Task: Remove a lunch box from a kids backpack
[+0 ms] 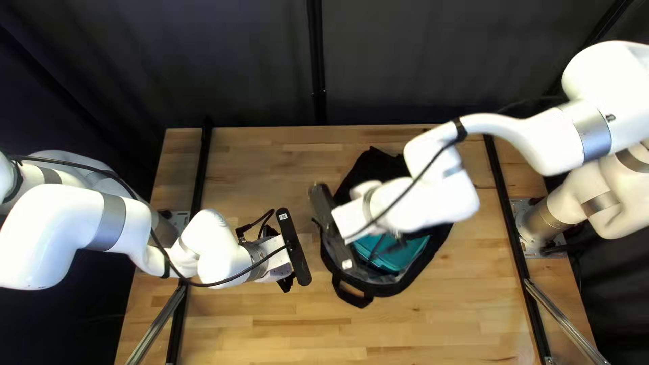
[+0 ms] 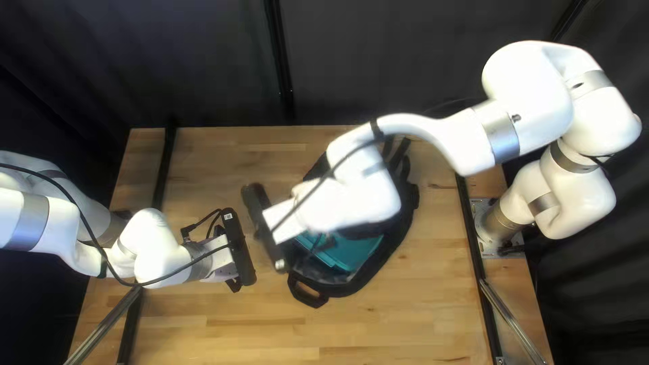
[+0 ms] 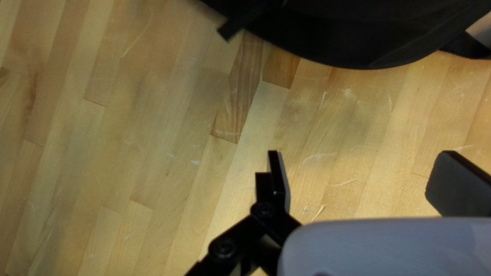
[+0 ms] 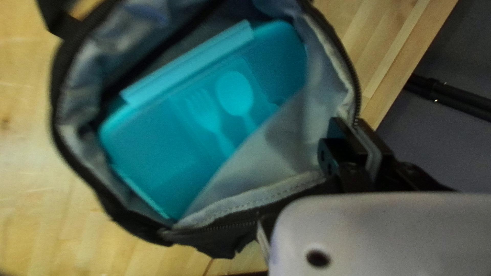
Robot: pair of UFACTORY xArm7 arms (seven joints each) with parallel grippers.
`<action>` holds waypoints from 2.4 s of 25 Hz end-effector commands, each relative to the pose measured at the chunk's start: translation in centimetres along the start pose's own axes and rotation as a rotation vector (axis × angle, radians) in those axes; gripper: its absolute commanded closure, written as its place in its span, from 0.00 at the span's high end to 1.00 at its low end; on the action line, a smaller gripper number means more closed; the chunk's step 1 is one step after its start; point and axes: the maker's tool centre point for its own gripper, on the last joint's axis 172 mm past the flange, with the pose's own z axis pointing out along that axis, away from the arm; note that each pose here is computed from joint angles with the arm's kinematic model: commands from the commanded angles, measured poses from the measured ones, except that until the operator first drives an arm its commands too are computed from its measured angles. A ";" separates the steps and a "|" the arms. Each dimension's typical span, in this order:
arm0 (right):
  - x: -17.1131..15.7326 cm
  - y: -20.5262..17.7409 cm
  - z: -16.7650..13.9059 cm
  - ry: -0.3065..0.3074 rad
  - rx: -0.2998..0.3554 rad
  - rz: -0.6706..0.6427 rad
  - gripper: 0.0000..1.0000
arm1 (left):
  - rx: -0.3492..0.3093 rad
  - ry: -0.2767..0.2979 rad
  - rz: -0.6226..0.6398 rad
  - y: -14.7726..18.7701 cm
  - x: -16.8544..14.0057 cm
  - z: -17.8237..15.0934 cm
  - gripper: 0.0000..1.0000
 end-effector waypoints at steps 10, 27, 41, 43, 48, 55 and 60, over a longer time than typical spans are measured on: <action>-6.0 4.3 5.7 0.029 0.059 0.033 0.00 | -0.001 0.002 0.002 -0.1 -0.2 0.2 1.00; -11.2 6.0 10.6 0.050 0.082 0.077 0.00 | -0.005 0.008 0.013 0.0 0.3 -0.2 1.00; -14.5 4.2 12.6 0.055 0.090 0.125 0.00 | -0.007 0.018 0.027 0.4 1.3 -1.0 1.00; -14.5 4.0 12.7 0.059 0.089 0.128 0.00 | -0.005 0.030 0.040 0.3 2.5 -1.6 1.00; -14.4 3.7 12.5 0.068 0.083 0.129 0.00 | 0.010 0.086 0.110 -0.3 6.9 -3.3 1.00; -14.4 3.8 12.2 0.076 0.075 0.128 0.00 | 0.080 0.115 0.184 -0.6 10.5 -5.7 1.00; -14.2 3.9 12.6 0.090 0.068 0.123 0.00 | 0.080 0.115 0.184 -0.6 10.5 -5.7 1.00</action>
